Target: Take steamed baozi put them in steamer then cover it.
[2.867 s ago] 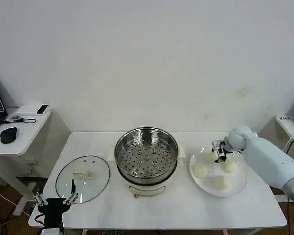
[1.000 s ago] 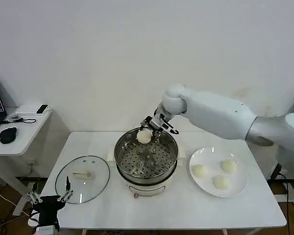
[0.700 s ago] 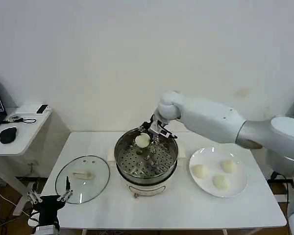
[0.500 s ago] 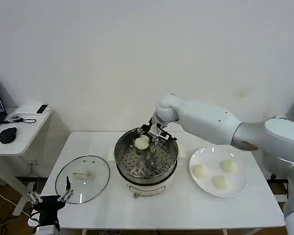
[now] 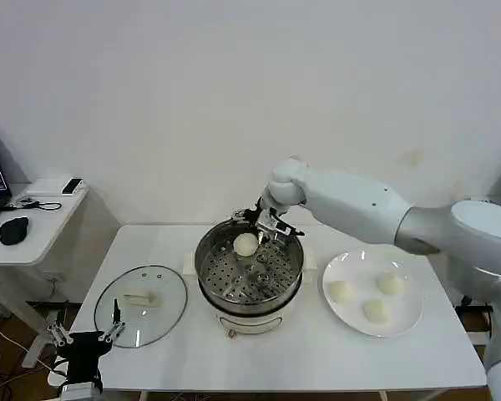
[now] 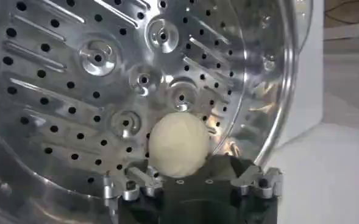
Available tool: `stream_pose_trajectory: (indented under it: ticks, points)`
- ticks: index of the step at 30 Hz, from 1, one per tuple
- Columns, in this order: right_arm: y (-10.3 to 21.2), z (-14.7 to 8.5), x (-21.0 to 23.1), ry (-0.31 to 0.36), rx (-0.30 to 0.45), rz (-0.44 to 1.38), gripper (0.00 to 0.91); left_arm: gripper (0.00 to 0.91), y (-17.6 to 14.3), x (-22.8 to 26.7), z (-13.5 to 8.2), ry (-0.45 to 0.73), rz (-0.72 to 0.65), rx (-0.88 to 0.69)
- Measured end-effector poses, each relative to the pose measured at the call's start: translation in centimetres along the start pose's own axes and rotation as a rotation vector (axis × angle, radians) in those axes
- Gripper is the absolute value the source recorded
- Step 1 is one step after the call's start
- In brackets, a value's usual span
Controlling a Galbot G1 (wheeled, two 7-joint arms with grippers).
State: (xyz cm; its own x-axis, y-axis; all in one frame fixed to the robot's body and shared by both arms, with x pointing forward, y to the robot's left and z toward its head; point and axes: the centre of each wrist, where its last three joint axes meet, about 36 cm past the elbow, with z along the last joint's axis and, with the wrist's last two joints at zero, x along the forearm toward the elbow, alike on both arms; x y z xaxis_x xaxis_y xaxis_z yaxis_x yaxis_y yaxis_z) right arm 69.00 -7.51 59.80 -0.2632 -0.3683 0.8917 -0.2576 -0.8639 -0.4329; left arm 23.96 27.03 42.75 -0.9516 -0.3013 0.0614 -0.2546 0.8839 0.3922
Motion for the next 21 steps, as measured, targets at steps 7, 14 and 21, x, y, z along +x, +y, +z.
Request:
stream_pose_trajectory:
  ticks: [7,14,21]
  points:
    - [0.8,0.3,4.8,0.007,-0.087,0.034,0.907,0.907,0.1,-0.2,-0.1,-0.007,0.006,0.005]
    - [5.2,1.0,9.9,0.063,-0.232,0.041,0.907,0.907,0.0,-0.4,-0.5,-0.019,0.020,0.014]
    - [12.5,1.3,13.1,0.129,-0.407,0.016,0.907,0.907,-0.1,-0.9,-0.9,-0.034,0.033,0.021]
